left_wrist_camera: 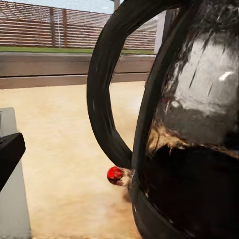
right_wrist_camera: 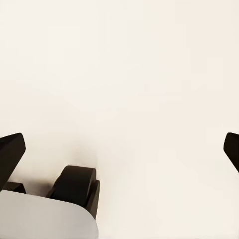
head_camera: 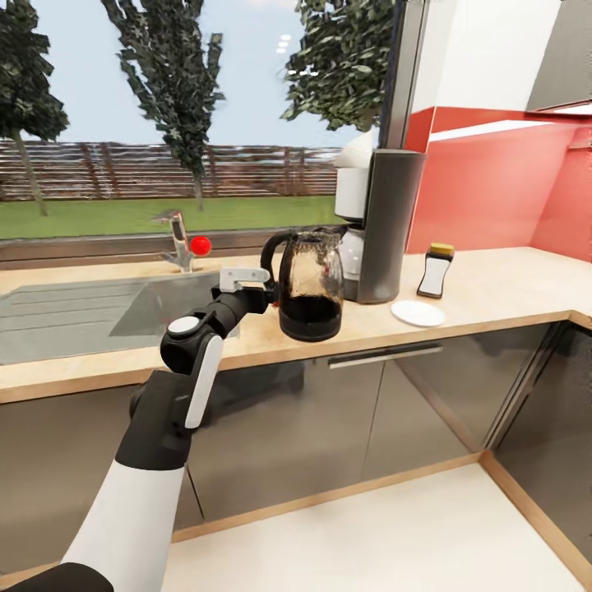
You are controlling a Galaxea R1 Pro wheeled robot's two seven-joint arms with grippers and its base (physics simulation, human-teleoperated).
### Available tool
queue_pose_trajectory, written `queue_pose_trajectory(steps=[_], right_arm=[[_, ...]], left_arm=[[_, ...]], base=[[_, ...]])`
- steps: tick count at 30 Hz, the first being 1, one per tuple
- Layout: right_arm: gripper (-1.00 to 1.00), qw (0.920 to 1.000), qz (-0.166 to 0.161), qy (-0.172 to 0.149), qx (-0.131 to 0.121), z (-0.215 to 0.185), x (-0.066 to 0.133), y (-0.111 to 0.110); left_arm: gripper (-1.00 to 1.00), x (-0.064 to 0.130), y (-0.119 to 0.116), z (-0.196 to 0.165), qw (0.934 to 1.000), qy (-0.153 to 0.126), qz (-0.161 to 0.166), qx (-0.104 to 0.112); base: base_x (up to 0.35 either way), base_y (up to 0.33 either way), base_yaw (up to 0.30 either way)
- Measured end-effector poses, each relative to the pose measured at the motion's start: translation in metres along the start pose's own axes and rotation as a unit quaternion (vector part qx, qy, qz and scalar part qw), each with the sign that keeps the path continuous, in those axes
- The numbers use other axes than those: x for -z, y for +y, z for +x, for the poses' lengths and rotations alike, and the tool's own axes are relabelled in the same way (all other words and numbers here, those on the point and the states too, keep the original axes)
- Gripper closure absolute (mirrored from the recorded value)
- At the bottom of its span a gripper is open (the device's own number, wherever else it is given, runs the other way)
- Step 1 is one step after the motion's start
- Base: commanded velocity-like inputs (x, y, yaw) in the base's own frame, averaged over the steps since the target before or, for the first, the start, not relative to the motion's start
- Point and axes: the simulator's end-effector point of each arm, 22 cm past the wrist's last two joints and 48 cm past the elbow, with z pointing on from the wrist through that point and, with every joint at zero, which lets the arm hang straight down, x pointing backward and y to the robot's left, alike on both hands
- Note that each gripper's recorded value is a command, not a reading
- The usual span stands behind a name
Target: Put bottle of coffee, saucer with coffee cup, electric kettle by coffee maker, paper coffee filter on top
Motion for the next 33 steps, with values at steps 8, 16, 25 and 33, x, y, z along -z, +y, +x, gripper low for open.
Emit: queue_pose_trajectory(steps=[8,16,25,33], right_arm=[[-1.00,1.0000,0.000,0.000,0.000,0.000,0.000,0.000],[-1.00,1.0000,0.000,0.000,0.000,0.000,0.000,0.000],[-1.00,1.0000,0.000,-0.001,0.000,0.000,0.000,0.000],[-1.00,1.0000,0.001,-0.001,0.000,0.000,0.000,0.000]], left_arm=[[-1.00,0.000,-0.002,0.000,1.0000,0.000,0.004,0.005],[-1.00,0.001,-0.007,-0.003,0.9998,-0.003,0.014,0.011],[-1.00,0.033,-0.157,-0.005,0.9598,0.014,0.254,0.119],[-1.00,0.089,-0.230,0.028,0.9006,0.040,0.411,0.137]], base=[[-0.165,0.000,0.000],[-0.079,0.000,0.000],[-0.002,0.000,0.000],[0.000,0.000,0.000]])
